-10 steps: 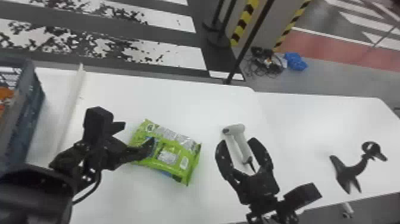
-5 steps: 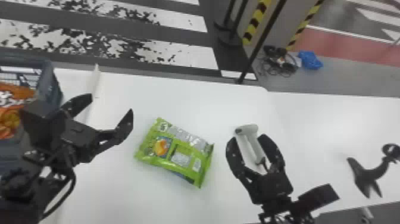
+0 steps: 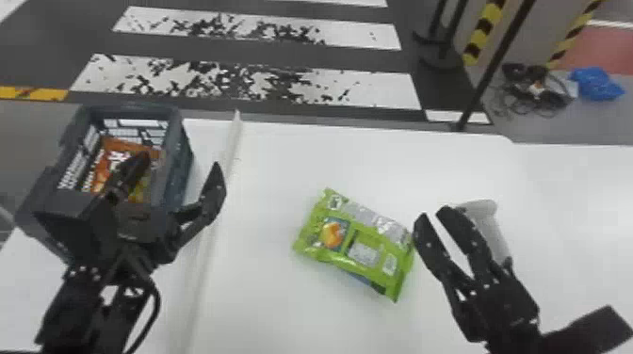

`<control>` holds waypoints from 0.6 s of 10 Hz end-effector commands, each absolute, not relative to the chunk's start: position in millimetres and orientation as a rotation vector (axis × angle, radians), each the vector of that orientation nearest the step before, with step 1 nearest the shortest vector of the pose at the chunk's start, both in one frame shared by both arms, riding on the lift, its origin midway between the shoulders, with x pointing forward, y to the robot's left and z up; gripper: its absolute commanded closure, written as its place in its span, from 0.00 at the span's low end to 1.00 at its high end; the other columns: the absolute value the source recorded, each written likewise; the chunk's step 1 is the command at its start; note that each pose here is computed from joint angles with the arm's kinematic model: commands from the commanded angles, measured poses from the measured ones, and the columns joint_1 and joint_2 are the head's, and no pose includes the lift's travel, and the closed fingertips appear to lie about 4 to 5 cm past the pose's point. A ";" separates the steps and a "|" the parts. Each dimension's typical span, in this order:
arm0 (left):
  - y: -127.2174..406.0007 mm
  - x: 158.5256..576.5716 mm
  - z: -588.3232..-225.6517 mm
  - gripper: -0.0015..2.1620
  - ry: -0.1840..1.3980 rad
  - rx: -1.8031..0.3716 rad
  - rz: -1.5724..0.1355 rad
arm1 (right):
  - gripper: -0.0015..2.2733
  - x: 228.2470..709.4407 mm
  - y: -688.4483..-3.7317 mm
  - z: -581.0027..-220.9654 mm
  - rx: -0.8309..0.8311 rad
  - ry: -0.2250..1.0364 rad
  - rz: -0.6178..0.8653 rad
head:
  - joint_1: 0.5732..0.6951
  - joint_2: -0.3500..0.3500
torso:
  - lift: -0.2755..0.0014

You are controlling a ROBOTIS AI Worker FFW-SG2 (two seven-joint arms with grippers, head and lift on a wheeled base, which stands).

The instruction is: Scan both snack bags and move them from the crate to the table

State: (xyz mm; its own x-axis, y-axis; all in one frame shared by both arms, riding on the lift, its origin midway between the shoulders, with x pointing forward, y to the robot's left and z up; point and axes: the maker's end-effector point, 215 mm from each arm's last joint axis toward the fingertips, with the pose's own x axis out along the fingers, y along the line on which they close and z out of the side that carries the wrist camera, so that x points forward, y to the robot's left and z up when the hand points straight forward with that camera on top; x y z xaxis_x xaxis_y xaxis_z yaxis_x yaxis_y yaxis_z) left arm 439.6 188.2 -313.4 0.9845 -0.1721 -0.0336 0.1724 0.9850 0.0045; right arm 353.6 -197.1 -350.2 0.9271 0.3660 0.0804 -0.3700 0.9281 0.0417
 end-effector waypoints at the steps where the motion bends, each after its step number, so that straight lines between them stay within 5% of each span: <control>1: 202.4 429.4 -313.7 0.03 0.032 -0.003 -0.151 | 0.91 353.7 -172.8 -355.5 0.018 -0.055 0.438 | 1.00 0.48 | 0.68; 3: 221.5 417.4 -303.4 0.03 -0.011 -0.028 -0.120 | 0.99 346.5 -136.3 -362.4 -0.027 -0.038 0.561 | 1.00 0.57 | 0.68; 6: 238.6 405.3 -316.7 0.03 0.018 -0.015 -0.096 | 0.99 338.2 -63.3 -397.8 -0.077 0.054 0.758 | 1.00 0.76 | 0.68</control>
State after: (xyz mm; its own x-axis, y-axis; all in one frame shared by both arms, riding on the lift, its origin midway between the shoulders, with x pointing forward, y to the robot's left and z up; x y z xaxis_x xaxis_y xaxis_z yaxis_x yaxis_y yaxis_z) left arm 407.5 234.8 -313.9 0.9946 -0.1031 -0.0105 0.1030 0.9945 -0.0165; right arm 339.5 -78.4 -389.9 0.7465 0.6632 -0.0544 -0.6653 0.7449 -0.0494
